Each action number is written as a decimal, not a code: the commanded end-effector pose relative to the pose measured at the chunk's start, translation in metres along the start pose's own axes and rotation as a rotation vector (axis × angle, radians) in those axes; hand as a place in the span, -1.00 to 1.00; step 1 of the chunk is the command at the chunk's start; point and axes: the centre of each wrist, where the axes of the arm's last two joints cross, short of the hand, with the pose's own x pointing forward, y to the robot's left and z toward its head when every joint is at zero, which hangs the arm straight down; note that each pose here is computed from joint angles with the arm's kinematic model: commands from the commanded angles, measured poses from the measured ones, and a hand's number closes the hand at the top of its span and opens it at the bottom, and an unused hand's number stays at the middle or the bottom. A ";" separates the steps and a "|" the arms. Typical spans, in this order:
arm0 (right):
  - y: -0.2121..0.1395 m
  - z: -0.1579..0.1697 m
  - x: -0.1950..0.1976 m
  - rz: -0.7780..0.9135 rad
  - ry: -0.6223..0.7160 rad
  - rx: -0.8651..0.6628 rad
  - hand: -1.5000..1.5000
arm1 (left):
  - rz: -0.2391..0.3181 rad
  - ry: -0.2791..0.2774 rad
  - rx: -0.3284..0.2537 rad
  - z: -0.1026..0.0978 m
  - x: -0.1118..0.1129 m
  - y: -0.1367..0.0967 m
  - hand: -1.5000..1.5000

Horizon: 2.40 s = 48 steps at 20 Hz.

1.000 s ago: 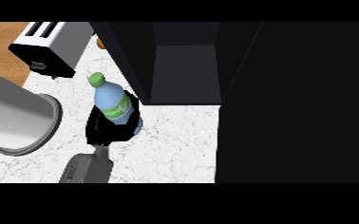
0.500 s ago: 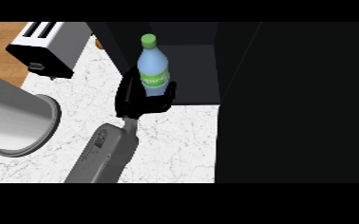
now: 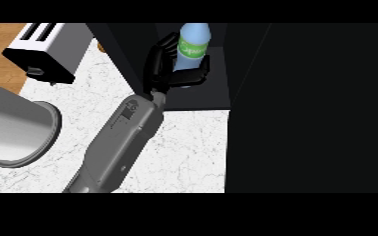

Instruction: Pick up the bottled water, place it into the cabinet and close the cabinet

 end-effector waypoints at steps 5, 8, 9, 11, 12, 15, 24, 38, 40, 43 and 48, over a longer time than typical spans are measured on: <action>-0.005 0.005 0.001 -0.013 -0.015 0.008 -1.00 | -0.146 -0.001 0.091 -0.042 0.003 -0.012 1.00; -0.004 0.008 -0.001 -0.016 0.011 0.014 -1.00 | -0.173 -0.002 0.126 -0.042 -0.008 -0.010 1.00; -0.009 0.010 -0.003 -0.020 0.008 0.014 -1.00 | -0.175 0.004 0.125 -0.051 -0.003 -0.008 1.00; -0.001 0.002 -0.001 -0.022 -0.006 0.007 -1.00 | -0.228 0.013 0.143 -0.055 -0.002 -0.009 1.00; -0.012 0.000 -0.008 -0.003 0.015 0.007 -1.00 | -0.248 0.009 0.133 -0.057 -0.005 -0.005 1.00; -0.007 0.011 -0.002 -0.006 0.014 0.039 -1.00 | -0.313 0.009 0.167 -0.052 -0.019 0.001 1.00; -0.003 -0.008 -0.007 -0.009 0.003 0.049 -1.00 | -0.481 0.010 0.234 -0.058 -0.023 0.033 1.00; 0.000 0.000 -0.010 -0.022 -0.003 0.044 -1.00 | -0.649 0.016 0.335 -0.048 -0.038 0.073 -1.00; -0.010 -0.001 -0.009 0.004 0.008 0.068 -1.00 | -0.654 0.036 0.342 -0.036 -0.053 0.064 -1.00; -0.005 0.000 -0.012 -0.021 0.012 0.062 -1.00 | -0.661 0.043 0.347 -0.047 -0.040 0.060 -1.00; 0.000 0.004 -0.012 -0.018 0.011 0.062 -1.00 | -0.619 0.014 0.369 -0.049 -0.034 0.084 -1.00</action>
